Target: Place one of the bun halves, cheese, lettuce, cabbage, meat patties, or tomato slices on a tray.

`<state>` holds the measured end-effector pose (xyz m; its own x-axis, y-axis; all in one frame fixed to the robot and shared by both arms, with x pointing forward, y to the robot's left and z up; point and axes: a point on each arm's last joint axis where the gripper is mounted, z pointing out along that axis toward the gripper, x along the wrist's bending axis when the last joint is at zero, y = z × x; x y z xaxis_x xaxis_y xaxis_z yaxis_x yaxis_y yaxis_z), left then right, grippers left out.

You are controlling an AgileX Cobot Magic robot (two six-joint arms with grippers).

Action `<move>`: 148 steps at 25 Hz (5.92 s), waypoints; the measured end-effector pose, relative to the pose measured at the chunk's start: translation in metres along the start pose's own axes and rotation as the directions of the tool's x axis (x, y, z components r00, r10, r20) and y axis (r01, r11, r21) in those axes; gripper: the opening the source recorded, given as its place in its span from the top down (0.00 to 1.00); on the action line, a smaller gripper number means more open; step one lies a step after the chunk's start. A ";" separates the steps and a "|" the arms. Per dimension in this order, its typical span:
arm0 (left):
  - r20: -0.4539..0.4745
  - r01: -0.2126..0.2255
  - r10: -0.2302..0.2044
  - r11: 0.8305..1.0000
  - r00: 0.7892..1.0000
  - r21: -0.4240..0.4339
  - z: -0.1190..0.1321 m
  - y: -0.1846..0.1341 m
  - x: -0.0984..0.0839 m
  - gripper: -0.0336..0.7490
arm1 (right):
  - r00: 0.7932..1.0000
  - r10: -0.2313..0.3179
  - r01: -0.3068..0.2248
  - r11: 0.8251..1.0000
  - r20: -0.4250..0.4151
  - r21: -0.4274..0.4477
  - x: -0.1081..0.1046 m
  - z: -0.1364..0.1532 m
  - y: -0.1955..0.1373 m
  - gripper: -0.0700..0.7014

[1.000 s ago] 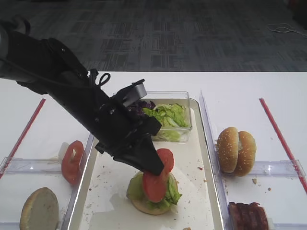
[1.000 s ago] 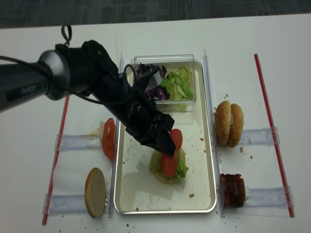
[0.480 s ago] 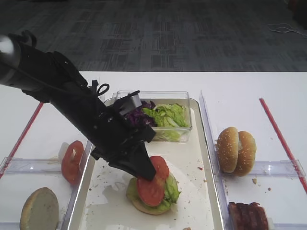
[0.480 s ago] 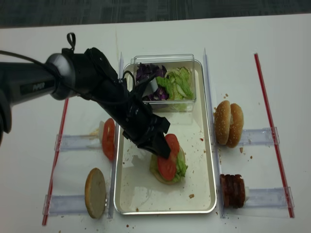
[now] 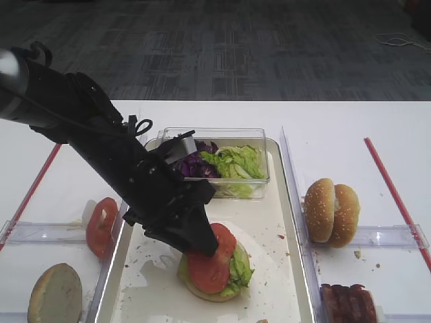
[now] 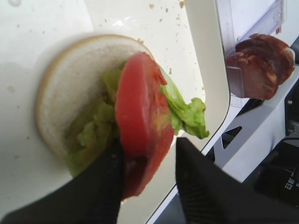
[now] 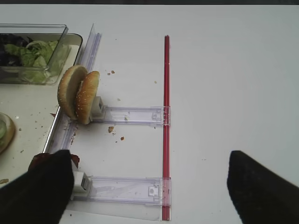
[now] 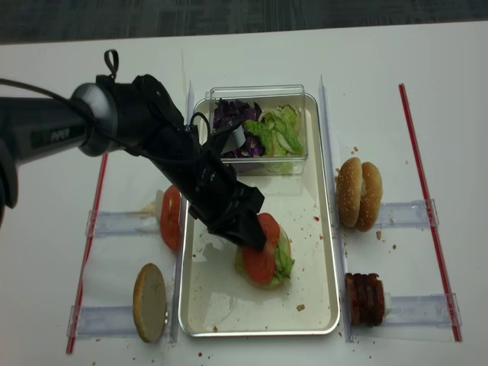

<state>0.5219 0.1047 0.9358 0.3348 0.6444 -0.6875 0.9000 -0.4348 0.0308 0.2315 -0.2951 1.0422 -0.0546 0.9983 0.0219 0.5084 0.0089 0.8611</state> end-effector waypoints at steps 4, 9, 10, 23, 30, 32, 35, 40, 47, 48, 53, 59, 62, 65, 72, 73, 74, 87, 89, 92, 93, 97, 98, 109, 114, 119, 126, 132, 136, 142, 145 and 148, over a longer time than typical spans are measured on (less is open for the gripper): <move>-0.024 -0.014 0.014 1.000 1.000 0.016 0.000 -0.001 0.002 0.50 | 1.000 0.000 0.000 1.000 0.000 0.000 0.000 0.000 0.000 0.02; -0.079 -0.020 0.024 0.999 0.997 0.046 -0.001 -0.004 0.007 0.44 | 1.000 0.000 0.000 1.000 0.000 0.000 0.000 0.000 0.000 0.02; -0.085 -0.020 0.024 0.999 0.996 0.048 -0.001 -0.004 0.008 0.43 | 1.000 0.000 0.000 1.000 0.000 0.000 0.000 0.000 0.000 0.02; -0.109 -0.092 0.086 0.994 0.990 -0.051 -0.027 0.003 -0.015 0.40 | 1.000 0.000 0.000 1.000 0.000 0.000 0.000 0.000 0.000 0.02; -0.123 -0.215 0.196 0.962 0.973 -0.169 -0.071 -0.009 -0.059 0.40 | 1.000 0.000 0.000 1.000 0.000 0.000 0.000 0.000 0.000 0.02; -0.129 -0.223 0.202 0.957 0.971 -0.183 -0.078 -0.013 -0.065 0.40 | 1.000 0.000 0.000 1.000 0.000 0.000 0.000 0.000 0.000 0.02; -0.173 -0.216 0.186 0.961 0.967 -0.173 -0.082 -0.017 -0.064 0.40 | 1.000 0.000 0.000 1.000 0.000 0.000 0.000 0.000 0.000 0.02; -0.338 -0.156 0.110 0.981 0.935 -0.112 -0.086 -0.021 -0.048 0.40 | 1.000 0.000 0.000 1.000 0.000 0.000 0.000 0.000 0.000 0.02; -0.641 -0.055 -0.002 0.996 0.768 -0.069 -0.102 -0.027 -0.019 0.40 | 1.000 0.000 0.000 1.000 0.000 0.000 0.000 0.000 0.000 0.02; -0.659 -0.047 -0.009 0.997 0.752 -0.068 -0.103 -0.028 -0.017 0.40 | 1.000 0.000 0.000 1.000 0.000 0.000 0.000 0.000 0.000 0.02; -0.674 -0.011 -0.048 0.996 0.737 -0.083 -0.106 -0.029 -0.014 0.40 | 1.000 0.000 0.000 1.000 0.000 0.000 0.000 0.000 0.000 0.02; -0.665 0.082 -0.170 0.983 0.727 -0.162 -0.128 -0.032 0.009 0.40 | 1.000 0.000 0.000 1.000 0.000 0.000 0.000 0.000 0.000 0.02; -0.657 0.156 -0.269 0.962 0.704 -0.226 -0.149 -0.038 0.031 0.40 | 1.000 0.000 0.000 1.000 0.000 0.000 0.000 0.000 0.000 0.02; -0.646 0.229 -0.367 0.929 0.669 -0.291 -0.172 -0.049 0.055 0.40 | 1.000 0.000 0.000 1.000 0.000 0.000 0.000 0.000 0.000 0.02; -0.608 0.332 -0.492 0.870 0.623 -0.363 -0.198 -0.067 0.081 0.40 | 1.000 0.004 -0.004 1.000 0.000 0.000 0.000 0.000 0.000 0.02; -0.609 0.333 -0.490 0.871 0.624 -0.360 -0.198 -0.067 0.081 0.40 | 1.000 0.004 -0.004 1.000 0.000 0.000 0.000 0.000 0.000 0.02; -0.613 0.333 -0.488 0.873 0.621 -0.358 -0.198 -0.068 0.082 0.40 | 1.000 0.004 -0.004 1.000 0.000 0.000 0.000 0.000 0.000 0.02; -0.619 0.362 -0.499 0.867 0.607 -0.343 -0.169 -0.141 0.058 0.40 | 1.000 0.004 -0.004 1.000 0.000 0.000 0.000 0.000 0.000 0.02; -0.618 0.350 -0.500 0.866 0.606 -0.357 -0.164 -0.161 0.049 0.40 | 1.000 0.004 -0.004 1.000 0.000 0.000 0.000 0.000 0.000 0.02; -0.616 0.322 -0.501 0.865 0.607 -0.386 -0.157 -0.186 0.038 0.40 | 1.000 0.004 -0.004 1.000 0.000 0.000 0.000 0.000 0.000 0.02; -0.616 0.313 -0.501 0.864 0.608 -0.395 -0.155 -0.194 0.033 0.40 | 1.000 0.004 -0.004 1.000 0.000 0.000 0.000 0.000 0.000 0.02; -0.613 0.280 -0.504 0.859 0.608 -0.428 -0.144 -0.225 0.022 0.40 | 1.000 0.004 -0.004 1.000 0.000 0.000 0.000 0.000 0.000 0.02; -0.613 0.274 -0.504 0.858 0.608 -0.433 -0.141 -0.232 0.020 0.40 | 1.000 0.004 -0.004 1.000 0.000 0.000 0.000 0.000 0.000 0.02; -0.618 -0.025 -0.508 0.760 0.600 -0.649 -0.136 -0.293 -0.017 0.40 | 1.000 0.004 -0.004 1.000 0.000 0.000 0.000 0.000 0.000 0.02; -0.607 -0.181 -0.510 0.655 0.610 -0.733 -0.129 -0.318 -0.029 0.40 | 1.000 0.002 -0.002 1.000 0.000 0.000 0.000 0.000 0.000 0.02; -0.599 -0.310 -0.512 0.541 0.616 -0.781 -0.123 -0.340 -0.039 0.40 | 1.000 0.002 -0.002 1.000 0.000 0.000 0.000 0.000 0.000 0.02; -0.597 -0.353 -0.512 0.498 0.618 -0.792 -0.120 -0.349 -0.042 0.40 | 1.000 0.002 -0.002 1.000 0.000 0.000 0.000 0.000 0.000 0.02; -0.598 -0.354 -0.511 0.499 0.617 -0.791 -0.120 -0.350 -0.042 0.40 | 1.000 0.000 0.000 1.000 0.000 0.000 0.000 0.000 0.000 0.02; -0.598 -0.354 -0.511 0.499 0.617 -0.791 -0.120 -0.350 -0.042 0.40 | 1.000 0.000 0.000 1.000 0.000 0.000 0.000 0.000 0.000 0.02; -0.599 -0.355 -0.510 0.499 0.617 -0.790 -0.120 -0.350 -0.042 0.40 | 1.000 0.000 0.000 1.000 0.000 0.000 0.000 0.000 0.000 0.02; -0.599 -0.355 -0.510 0.499 0.617 -0.790 -0.120 -0.350 -0.042 0.40 | 1.000 0.000 0.000 1.000 0.000 0.000 0.000 0.000 0.000 0.02; -0.599 -0.355 -0.510 0.499 0.617 -0.790 -0.120 -0.350 -0.042 0.40 | 1.000 0.000 0.000 1.000 0.000 0.000 0.000 0.000 0.000 0.02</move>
<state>0.2267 0.3047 1.0407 -0.0854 0.9963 -0.0049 0.5512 0.0513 0.8328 0.2315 -0.2951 1.0422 -0.0546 0.9983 0.0220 0.5084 0.0088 0.8611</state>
